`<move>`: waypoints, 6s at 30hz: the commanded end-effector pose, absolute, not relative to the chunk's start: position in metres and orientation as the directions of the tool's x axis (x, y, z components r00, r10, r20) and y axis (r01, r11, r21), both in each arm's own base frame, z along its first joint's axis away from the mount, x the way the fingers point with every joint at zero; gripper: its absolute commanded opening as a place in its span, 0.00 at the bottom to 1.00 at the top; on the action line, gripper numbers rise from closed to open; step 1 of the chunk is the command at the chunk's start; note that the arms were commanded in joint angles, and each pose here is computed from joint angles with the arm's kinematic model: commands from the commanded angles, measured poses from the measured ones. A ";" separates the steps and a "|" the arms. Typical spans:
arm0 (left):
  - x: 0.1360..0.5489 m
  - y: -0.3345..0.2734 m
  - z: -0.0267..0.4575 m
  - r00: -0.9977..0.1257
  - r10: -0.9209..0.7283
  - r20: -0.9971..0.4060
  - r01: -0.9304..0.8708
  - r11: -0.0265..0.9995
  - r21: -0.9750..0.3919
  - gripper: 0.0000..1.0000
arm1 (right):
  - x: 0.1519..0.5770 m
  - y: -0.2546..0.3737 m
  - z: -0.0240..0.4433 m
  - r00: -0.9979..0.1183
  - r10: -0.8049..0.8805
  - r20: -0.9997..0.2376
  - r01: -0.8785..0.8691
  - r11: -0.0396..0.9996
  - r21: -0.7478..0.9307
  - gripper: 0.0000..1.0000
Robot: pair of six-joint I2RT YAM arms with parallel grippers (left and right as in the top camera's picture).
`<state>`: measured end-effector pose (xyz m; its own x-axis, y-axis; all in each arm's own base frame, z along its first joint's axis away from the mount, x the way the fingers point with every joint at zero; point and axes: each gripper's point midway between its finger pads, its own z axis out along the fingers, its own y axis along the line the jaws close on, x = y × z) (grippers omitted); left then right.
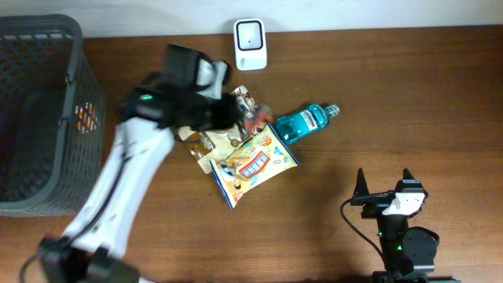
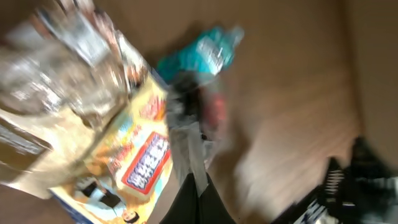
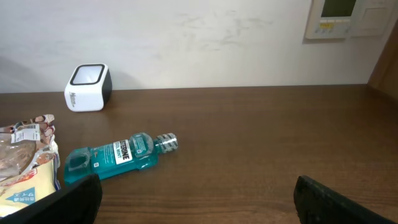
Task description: Scan the item barcode
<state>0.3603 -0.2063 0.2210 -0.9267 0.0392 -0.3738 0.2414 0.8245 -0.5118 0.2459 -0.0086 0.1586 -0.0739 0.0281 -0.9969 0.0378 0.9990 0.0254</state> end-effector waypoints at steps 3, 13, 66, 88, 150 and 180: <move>0.352 -0.239 0.136 -0.964 0.167 -0.208 0.243 0.872 -0.425 0.16 | 0.246 -0.011 0.155 -0.078 0.029 -0.996 0.052 0.998 0.025 0.99; 0.410 -0.103 0.264 -0.881 0.009 -0.473 0.005 1.000 0.011 1.00 | 0.246 -0.011 0.155 -0.078 0.029 -0.996 0.052 0.998 0.025 0.98; 0.465 0.235 0.163 -0.698 -0.663 -0.269 -0.642 0.747 -0.175 0.00 | 0.246 -0.011 0.155 -0.078 0.029 -0.996 0.052 0.998 0.025 0.98; 0.370 -0.175 0.198 -0.974 0.161 -0.161 0.181 0.976 -0.119 0.00 | 0.246 -0.011 0.155 -0.078 0.029 -0.997 0.052 0.998 0.025 0.98; 0.197 0.195 0.231 -0.160 -0.981 -0.105 -0.987 0.161 -0.001 0.00 | 0.246 -0.011 0.155 -0.078 0.029 -0.996 0.052 0.998 0.025 0.98; 0.168 0.004 0.412 -0.556 -0.578 -0.598 -0.322 0.813 -0.485 0.99 | 0.246 -0.011 0.155 -0.078 0.029 -0.996 0.052 0.998 0.025 0.98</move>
<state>0.1807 0.0238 0.3995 -0.5388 -0.6475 -0.5390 -0.4287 0.7615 -0.4861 0.2459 -0.0086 0.1586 -0.0739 0.0278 -0.9969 0.0377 0.9990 0.0250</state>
